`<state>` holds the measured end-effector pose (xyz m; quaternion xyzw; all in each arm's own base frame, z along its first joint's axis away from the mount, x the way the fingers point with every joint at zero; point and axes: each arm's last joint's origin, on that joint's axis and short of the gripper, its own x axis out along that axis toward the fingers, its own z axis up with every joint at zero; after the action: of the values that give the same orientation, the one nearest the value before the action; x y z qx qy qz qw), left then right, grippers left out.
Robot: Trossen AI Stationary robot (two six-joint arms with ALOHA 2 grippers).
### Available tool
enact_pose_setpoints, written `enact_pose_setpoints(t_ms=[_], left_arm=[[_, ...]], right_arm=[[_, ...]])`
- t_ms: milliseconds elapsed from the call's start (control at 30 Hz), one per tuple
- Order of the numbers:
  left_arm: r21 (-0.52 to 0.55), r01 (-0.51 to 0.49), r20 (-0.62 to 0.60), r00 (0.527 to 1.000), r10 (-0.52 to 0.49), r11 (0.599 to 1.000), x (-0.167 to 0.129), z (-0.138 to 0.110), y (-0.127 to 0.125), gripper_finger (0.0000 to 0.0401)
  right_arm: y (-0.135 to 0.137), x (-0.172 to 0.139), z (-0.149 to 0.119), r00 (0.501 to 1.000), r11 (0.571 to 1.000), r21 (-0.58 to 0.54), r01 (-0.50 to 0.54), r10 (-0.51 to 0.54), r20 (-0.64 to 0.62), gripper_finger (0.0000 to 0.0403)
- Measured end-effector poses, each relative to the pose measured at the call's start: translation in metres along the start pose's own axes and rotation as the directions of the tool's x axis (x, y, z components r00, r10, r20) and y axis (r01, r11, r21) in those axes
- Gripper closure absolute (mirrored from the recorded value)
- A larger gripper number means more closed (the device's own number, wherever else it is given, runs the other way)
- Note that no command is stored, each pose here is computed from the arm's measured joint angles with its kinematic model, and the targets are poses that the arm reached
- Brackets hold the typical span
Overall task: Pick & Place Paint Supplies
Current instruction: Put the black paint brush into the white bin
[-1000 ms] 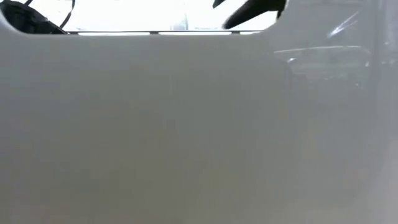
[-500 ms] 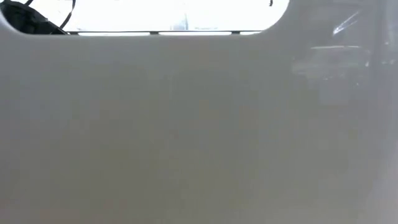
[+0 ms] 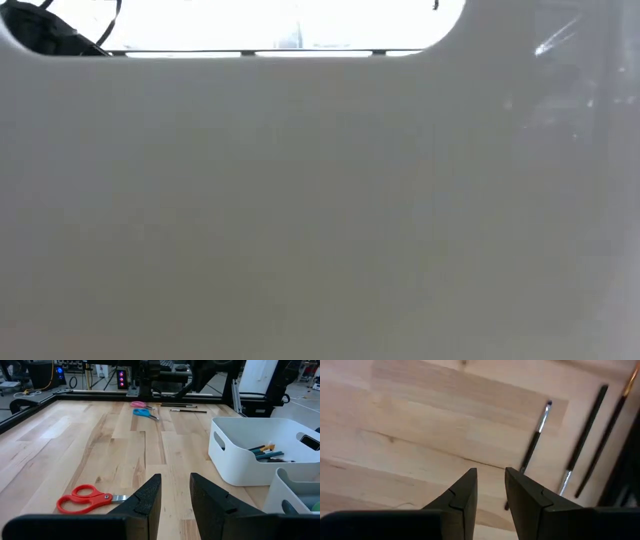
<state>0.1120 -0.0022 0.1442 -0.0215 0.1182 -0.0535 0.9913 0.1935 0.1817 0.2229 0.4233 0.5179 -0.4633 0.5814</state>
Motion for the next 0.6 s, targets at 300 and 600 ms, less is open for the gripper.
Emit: enact_pose_setpoints(t_ms=[300, 600], left_arm=[[0.0, 0.0, 0.0, 1.0, 0.0, 1.0, 0.0, 0.0, 0.0, 0.0297], [0.0, 0.0, 0.0, 1.0, 0.0, 1.0, 0.0, 0.0, 0.0, 0.0297]], right_arm=[[-0.028, 0.031, 0.008, 0.994, 0.988, 0.14, -0.061, 0.073, -0.081, 0.0307], [-0.041, 0.046, 0.012, 0.993, 0.988, 0.154, 0.024, -0.006, -0.117, 0.0307]])
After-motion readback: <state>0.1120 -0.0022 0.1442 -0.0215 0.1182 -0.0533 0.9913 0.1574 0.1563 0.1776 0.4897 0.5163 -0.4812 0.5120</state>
